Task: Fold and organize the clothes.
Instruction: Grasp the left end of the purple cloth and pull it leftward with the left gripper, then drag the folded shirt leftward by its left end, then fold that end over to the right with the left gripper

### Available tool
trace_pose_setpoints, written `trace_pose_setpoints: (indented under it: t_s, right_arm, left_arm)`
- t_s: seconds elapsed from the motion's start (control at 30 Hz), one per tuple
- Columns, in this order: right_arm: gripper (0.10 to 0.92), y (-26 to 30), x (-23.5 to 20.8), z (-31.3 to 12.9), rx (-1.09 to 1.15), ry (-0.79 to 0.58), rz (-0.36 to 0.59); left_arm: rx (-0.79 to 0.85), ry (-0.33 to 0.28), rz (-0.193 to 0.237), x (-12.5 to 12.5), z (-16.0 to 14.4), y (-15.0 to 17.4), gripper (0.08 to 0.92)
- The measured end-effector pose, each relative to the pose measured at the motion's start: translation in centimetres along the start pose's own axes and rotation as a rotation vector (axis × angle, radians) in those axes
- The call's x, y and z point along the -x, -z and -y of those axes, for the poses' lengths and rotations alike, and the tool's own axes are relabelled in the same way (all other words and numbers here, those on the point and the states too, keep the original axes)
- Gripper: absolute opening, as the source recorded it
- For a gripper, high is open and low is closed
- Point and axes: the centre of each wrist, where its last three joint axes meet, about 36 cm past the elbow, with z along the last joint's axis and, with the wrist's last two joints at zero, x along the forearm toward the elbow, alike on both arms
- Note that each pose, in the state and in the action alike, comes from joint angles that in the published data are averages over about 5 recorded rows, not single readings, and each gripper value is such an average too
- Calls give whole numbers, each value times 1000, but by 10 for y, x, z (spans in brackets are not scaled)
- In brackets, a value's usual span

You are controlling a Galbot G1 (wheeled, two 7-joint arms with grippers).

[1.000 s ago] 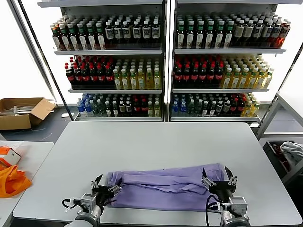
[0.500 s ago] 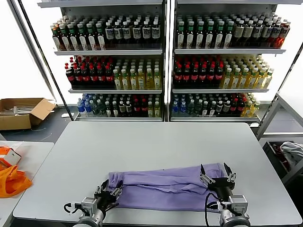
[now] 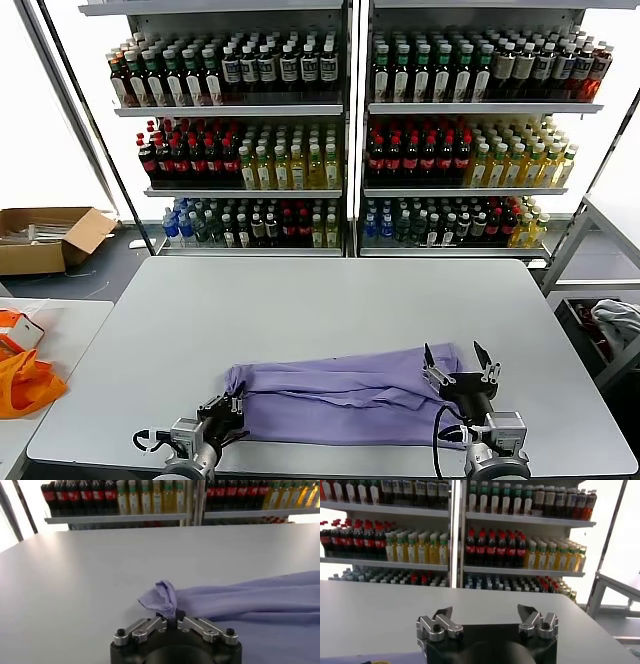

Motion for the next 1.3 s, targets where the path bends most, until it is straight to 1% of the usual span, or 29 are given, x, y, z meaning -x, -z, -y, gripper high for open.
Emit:
trace_pose_setpoints:
  t_s: [0.1,0.23,0.33,0.43,0.6,0.67,0.73,0.83,0.93,1.07,1.3]
  right_arm:
    - [823,1,1,0,2,2,2]
    - [823,1,3,-1,6,4,4]
    - [823,1,5,-2,9,6,6]
    - [823,2,6,-1,10,9,9]
    - [823,2,9,-1,14,10,10]
    - [823,2,11,-2,17,11,12]
    - [823,3,11,-2,19,13,14]
    - [823,3,11,-2,19,16,17]
    - [823,4,10,-1,20,17,18]
    - [823,4,6,-4,26,22,19]
    - [823,5,0,-8,37,26,18]
  left_arm:
    - [6,22,22,0,-11,7,98]
    - [17,84,53,0,-39,20,98]
    - [31,146,79,-1,-69,32,98]
    - [53,219,108,-4,-105,46,98]
    - [101,350,151,-16,-169,75,98]
    - [124,387,167,-24,-186,86,98]
    - [147,408,180,-30,-197,95,98]
    - [181,413,191,-37,-198,101,98]
    - [204,390,189,-38,-185,101,98]
    - [201,327,170,-31,-156,92,98]
    - [151,203,117,-9,-101,71,98]
